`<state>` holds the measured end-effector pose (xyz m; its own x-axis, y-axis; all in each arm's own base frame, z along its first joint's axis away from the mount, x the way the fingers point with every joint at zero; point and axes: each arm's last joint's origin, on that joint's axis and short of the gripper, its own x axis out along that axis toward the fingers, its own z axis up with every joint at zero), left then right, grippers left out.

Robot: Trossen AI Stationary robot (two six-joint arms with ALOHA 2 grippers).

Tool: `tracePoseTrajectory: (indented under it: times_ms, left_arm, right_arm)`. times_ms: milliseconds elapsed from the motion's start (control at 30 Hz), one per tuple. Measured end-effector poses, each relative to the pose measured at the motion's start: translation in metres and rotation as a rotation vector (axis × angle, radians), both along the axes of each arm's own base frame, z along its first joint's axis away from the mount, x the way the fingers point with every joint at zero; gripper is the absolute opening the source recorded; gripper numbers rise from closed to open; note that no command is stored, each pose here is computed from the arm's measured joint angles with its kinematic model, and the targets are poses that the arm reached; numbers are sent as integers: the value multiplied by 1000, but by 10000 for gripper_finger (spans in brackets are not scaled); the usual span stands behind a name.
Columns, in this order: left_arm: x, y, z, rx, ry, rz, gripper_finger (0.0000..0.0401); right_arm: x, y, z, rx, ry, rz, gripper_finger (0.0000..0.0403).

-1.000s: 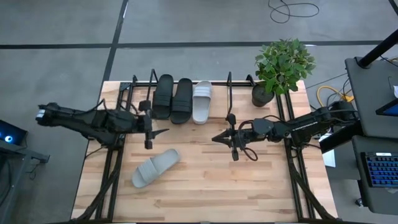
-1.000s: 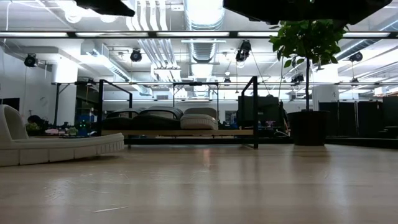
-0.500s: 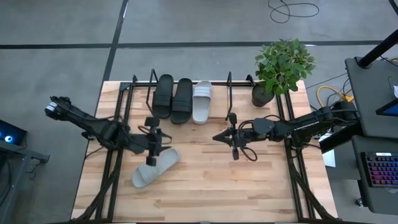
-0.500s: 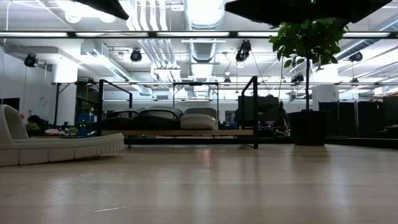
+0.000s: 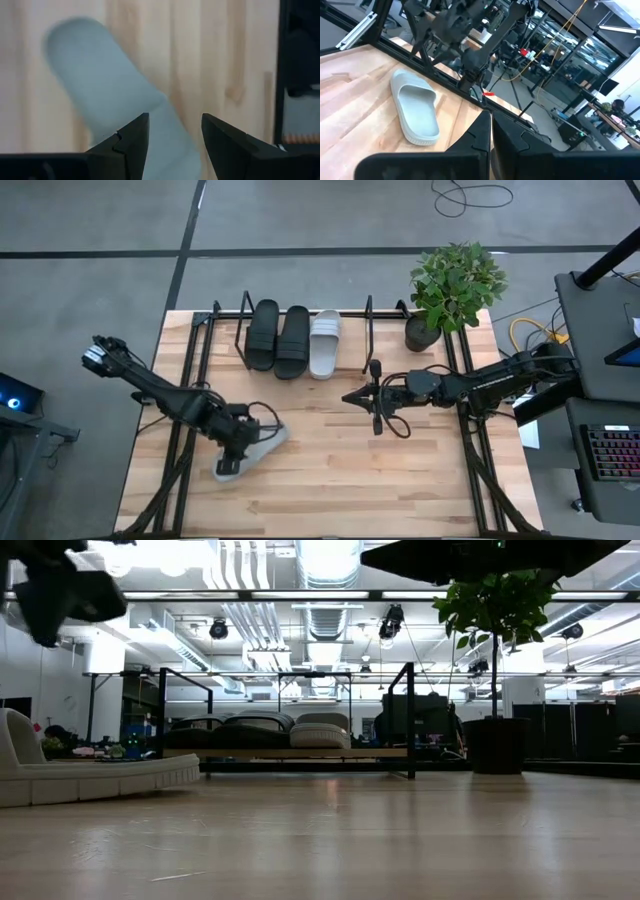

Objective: Pick and place slides into the shelf
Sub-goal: Put the gray slipper on the shelf

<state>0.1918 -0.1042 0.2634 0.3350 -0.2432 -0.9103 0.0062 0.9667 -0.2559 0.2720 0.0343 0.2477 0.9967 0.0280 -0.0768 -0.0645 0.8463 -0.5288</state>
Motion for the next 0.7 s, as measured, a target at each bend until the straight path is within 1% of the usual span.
tracePoseTrajectory:
  times_ms: [33, 133, 200, 267, 400, 567, 700]
  left_arm:
    - [2, -2, -3, -10, 20, -14, 166]
    - [5, -4, -12, 14, 82, -65, 166]
    - [7, -6, -19, 3, 139, -80, 166]
    - [8, -8, -25, -8, 204, -79, 166]
    - [8, -14, -34, -1, 318, -37, 166]
    - [9, -25, -32, 71, 428, -35, 166]
    - [15, -36, -26, 196, 429, -65, 166]
  right_arm:
    - [0, 0, 0, 0, 0, 0, 9]
    - [0, 0, 0, 14, 0, 1, 9]
    - [0, 0, 0, 32, 1, -1, 9]
    - [0, 0, 0, 52, 1, -2, 9]
    - [0, 0, 0, 61, 1, -3, 9]
    - [0, 0, 0, 61, 1, -3, 9]
    - [0, 0, 0, 61, 1, -3, 9]
